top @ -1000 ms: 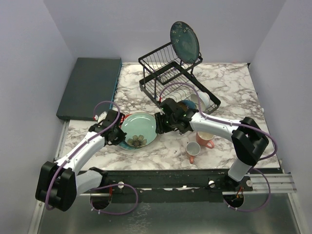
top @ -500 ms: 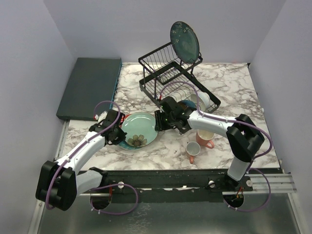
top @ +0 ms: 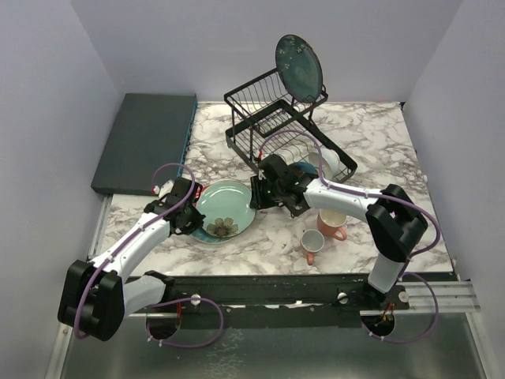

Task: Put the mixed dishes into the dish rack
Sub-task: Pick up the plate at the center of the board.

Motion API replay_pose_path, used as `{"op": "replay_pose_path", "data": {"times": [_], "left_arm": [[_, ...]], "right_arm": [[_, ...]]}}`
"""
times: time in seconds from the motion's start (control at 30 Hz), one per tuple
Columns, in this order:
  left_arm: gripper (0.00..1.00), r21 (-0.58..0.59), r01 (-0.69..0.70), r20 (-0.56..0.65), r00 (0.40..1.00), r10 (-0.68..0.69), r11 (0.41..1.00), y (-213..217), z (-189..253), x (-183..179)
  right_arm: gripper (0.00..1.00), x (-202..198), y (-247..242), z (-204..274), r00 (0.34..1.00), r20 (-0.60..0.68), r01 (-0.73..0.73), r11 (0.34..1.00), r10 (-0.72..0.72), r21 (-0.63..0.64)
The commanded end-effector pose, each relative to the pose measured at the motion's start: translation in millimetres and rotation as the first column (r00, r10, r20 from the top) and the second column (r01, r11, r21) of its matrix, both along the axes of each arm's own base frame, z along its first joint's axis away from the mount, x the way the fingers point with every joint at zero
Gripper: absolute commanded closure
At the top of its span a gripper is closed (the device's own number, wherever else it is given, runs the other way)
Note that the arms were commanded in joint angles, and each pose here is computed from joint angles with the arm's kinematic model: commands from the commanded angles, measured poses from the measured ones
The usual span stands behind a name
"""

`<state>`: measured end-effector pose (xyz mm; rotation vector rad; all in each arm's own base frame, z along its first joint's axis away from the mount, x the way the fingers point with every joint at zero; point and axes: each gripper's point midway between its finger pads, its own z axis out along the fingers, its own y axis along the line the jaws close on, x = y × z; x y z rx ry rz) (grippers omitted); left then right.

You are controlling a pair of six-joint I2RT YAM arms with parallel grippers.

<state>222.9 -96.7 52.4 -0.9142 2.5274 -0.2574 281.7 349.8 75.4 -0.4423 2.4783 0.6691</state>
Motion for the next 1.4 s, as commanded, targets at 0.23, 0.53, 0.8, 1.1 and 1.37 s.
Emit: {"op": "replay_pose_path", "data": {"times": [0.23, 0.53, 0.8, 1.1, 1.37], "left_arm": [[1.00, 0.022, 0.040, -0.089, 0.995, -0.038, 0.999, 2.7, -18.7, -18.1], [1.00, 0.009, 0.051, -0.082, 0.995, -0.050, 0.999, 0.2, -18.3, -17.8], [1.00, 0.003, 0.061, -0.079, 0.995, -0.061, 0.998, -1.5, -17.4, -16.8], [1.00, -0.022, 0.064, -0.046, 0.997, -0.065, 0.998, -5.7, -7.4, -13.1], [1.00, -0.052, 0.083, -0.004, 0.996, -0.084, 0.995, -12.5, 6.3, -6.3]], "right_arm": [[0.70, -6.5, 24.4, 22.8, 0.997, 0.040, -0.071, 0.982, 0.065, 0.175], [0.73, -12.5, 29.4, 38.0, 0.991, 0.090, -0.119, 0.960, 0.099, 0.254], [0.75, -16.0, 29.5, 52.4, 0.984, 0.143, -0.149, 0.942, 0.110, 0.301], [0.77, -19.4, 25.8, 46.7, 0.983, 0.137, -0.157, 0.946, 0.123, 0.282], [0.78, -23.8, 25.4, 39.3, 0.984, 0.113, -0.164, 0.946, 0.137, 0.279]]}}
